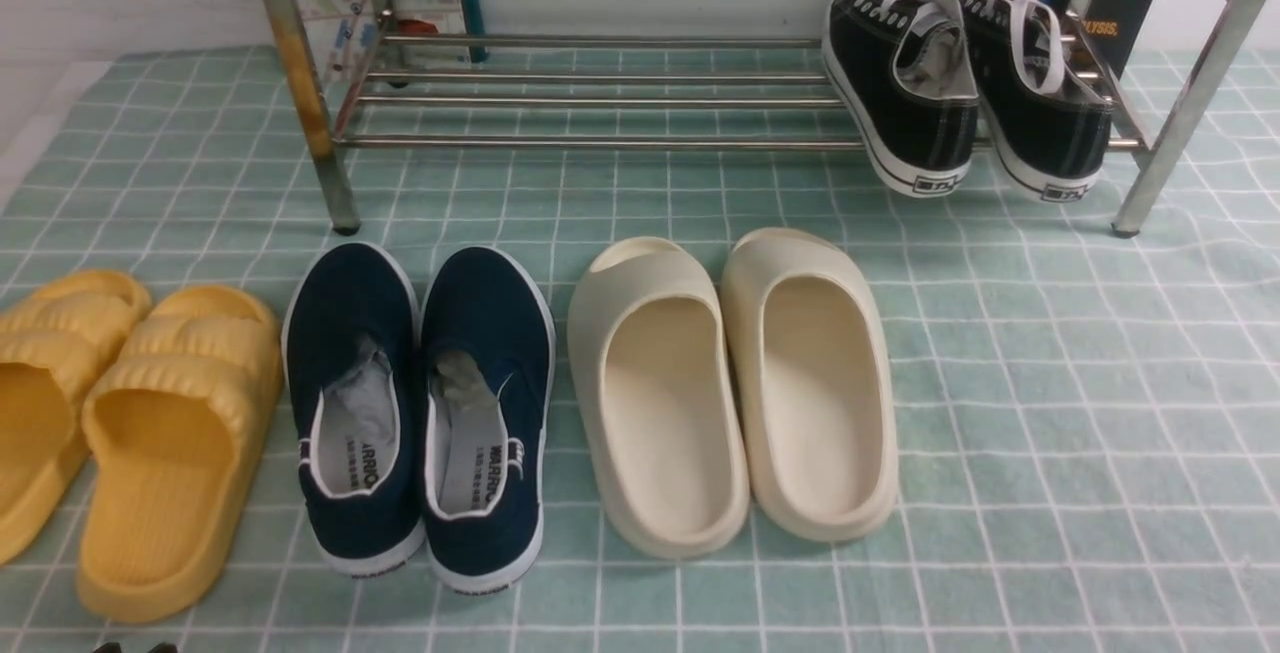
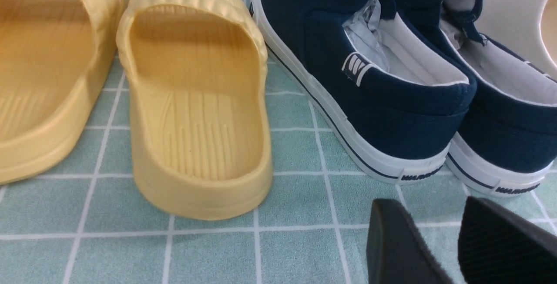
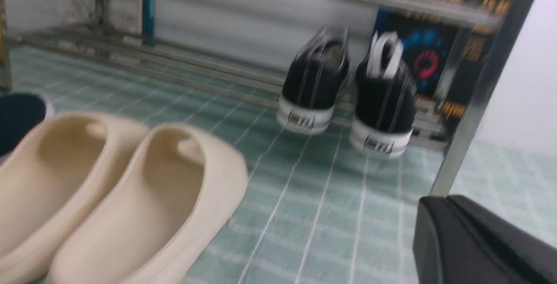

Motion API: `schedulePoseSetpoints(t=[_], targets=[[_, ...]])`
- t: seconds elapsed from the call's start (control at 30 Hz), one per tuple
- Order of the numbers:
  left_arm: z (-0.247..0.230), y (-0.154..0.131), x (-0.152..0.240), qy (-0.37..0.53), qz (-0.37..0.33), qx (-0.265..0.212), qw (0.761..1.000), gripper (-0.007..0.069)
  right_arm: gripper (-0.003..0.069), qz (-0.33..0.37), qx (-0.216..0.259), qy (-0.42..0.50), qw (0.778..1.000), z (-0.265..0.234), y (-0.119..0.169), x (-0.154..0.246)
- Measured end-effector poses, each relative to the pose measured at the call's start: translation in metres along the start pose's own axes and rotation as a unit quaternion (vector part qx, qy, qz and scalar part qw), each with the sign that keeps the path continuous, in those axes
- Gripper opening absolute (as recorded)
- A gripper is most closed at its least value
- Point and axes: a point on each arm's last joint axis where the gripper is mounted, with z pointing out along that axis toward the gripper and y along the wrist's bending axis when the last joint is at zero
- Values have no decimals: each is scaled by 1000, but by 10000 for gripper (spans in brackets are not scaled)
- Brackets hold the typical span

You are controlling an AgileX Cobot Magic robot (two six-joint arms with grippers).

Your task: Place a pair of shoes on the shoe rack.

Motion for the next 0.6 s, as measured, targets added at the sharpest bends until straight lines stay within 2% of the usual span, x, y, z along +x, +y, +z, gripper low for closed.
schedulePoseSetpoints(t=[0.17,0.27,0.37,0.47,0.6], targets=[[0,0,0,0,0,0,1000,239,24,-47,85,-114,989,-17,-9,-19],[0,0,0,0,0,0,1000,239,27,-73,112,-128,983,-18,-11,-22],[0,0,0,0,-1,0,1000,239,27,-79,118,-127,982,-18,-11,-22],[0,0,0,0,-1,0,1000,239,27,-48,110,-78,990,-16,-11,-13],[0,0,0,0,-1,0,1000,239,8,25,102,86,991,-16,-10,18]])
